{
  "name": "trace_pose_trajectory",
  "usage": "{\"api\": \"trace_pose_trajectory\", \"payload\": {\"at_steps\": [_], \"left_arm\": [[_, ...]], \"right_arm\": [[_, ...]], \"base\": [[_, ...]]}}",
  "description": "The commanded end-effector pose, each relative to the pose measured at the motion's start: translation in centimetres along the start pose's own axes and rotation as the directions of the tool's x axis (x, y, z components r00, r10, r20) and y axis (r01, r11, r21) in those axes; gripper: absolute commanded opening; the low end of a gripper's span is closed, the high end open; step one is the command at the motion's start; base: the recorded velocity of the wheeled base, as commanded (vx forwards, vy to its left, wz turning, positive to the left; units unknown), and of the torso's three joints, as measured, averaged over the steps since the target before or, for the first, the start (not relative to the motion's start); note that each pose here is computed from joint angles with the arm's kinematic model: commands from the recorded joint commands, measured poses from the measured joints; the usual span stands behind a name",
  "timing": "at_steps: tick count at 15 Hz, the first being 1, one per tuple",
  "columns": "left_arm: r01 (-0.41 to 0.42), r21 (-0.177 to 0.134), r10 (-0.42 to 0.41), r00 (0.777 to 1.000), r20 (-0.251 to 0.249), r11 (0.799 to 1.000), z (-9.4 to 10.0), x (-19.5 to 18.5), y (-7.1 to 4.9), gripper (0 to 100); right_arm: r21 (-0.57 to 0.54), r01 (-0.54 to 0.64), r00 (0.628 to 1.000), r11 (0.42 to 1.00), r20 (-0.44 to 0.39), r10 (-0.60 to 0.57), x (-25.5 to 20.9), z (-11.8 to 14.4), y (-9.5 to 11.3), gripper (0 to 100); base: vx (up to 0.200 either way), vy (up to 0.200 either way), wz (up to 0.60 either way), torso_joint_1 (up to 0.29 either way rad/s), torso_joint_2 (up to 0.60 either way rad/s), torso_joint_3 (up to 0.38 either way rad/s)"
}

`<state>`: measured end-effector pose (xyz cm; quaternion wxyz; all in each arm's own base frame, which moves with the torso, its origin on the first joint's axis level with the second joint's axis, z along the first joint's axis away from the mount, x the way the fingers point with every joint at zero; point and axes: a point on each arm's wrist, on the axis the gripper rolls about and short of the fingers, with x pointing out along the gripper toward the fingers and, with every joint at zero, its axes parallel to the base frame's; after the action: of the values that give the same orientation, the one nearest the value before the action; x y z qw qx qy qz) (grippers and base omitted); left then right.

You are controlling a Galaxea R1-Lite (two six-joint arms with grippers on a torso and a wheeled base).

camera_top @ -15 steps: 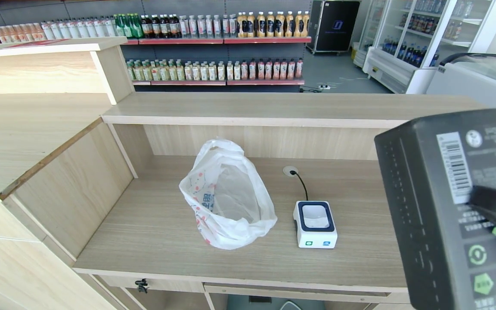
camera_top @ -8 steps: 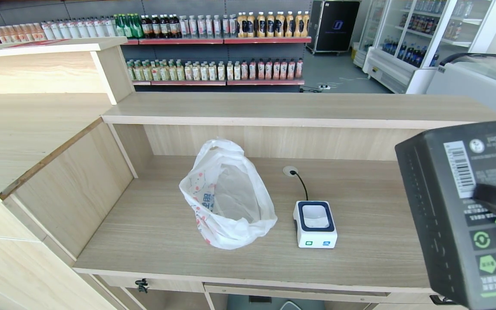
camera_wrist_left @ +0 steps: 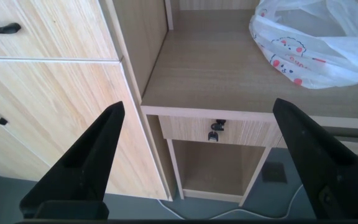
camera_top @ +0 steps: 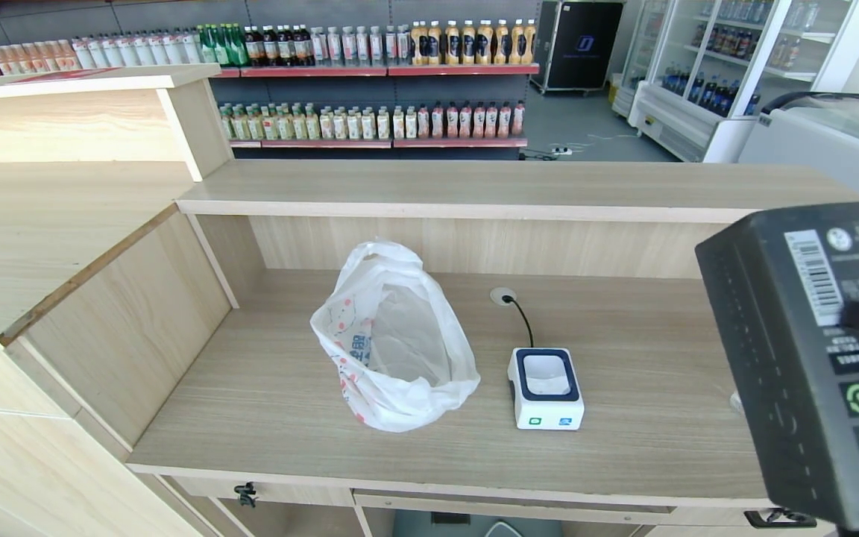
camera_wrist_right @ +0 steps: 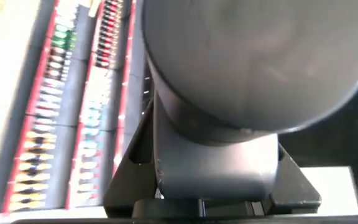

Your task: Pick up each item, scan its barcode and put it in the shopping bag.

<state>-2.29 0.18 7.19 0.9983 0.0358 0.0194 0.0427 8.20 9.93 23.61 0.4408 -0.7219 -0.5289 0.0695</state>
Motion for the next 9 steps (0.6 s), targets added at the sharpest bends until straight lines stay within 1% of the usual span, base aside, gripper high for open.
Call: {"api": "trace_pose_trajectory", "payload": {"at_steps": [1,2,3,4,5,6,7,8,9], "left_arm": [[-0.001,0.000,0.001,1.000,-0.001,1.000,0.0,0.0,0.0,100],[-0.001,0.000,0.001,1.000,0.000,1.000,0.0,0.0,0.0,100],[-0.001,0.000,0.001,1.000,0.000,1.000,0.0,0.0,0.0,100],[-0.001,0.000,0.001,1.000,0.000,1.000,0.0,0.0,0.0,100],[-0.001,0.000,0.001,1.000,0.000,1.000,0.0,0.0,0.0,100],[-0.001,0.000,0.001,1.000,0.000,1.000,0.0,0.0,0.0,100],[-0.001,0.000,0.001,1.000,0.000,1.000,0.0,0.0,0.0,100],[-0.001,0.000,0.001,1.000,0.000,1.000,0.0,0.0,0.0,100],[-0.001,0.000,0.001,1.000,0.000,1.000,0.0,0.0,0.0,100]], "right_arm": [[0.190,-0.127,0.989,0.973,-0.054,0.140,0.4,0.1,1.3,0],[0.362,-0.183,0.969,0.914,-0.089,0.229,0.4,0.2,1.7,0],[0.530,-0.197,0.944,0.825,-0.125,0.305,0.2,0.3,2.1,0],[0.669,-0.161,0.917,0.726,-0.170,0.360,0.2,0.2,2.3,0],[0.677,-0.157,0.914,0.719,-0.176,0.366,0.1,0.2,2.4,0],[0.789,0.026,0.778,0.613,-0.401,0.483,0.2,-1.3,2.4,0],[0.790,0.104,0.710,0.604,-0.484,0.511,0.4,-1.8,2.3,0],[0.786,0.250,0.583,0.565,-0.588,0.561,1.3,-2.7,1.9,0],[0.793,0.328,0.536,0.513,-0.603,0.590,1.8,-3.2,1.7,0]], "base": [[0.000,0.000,0.00,0.000,0.00,0.000],[0.000,0.000,0.00,0.000,0.00,0.000],[0.000,0.000,0.00,0.000,0.00,0.000],[0.000,0.000,0.00,0.000,0.00,0.000],[0.000,0.000,0.00,0.000,0.00,0.000],[0.000,0.000,0.00,0.000,0.00,0.000],[0.000,0.000,0.00,0.000,0.00,0.000],[0.000,0.000,0.00,0.000,0.00,0.000],[0.000,0.000,0.00,0.000,0.00,0.000]]}}
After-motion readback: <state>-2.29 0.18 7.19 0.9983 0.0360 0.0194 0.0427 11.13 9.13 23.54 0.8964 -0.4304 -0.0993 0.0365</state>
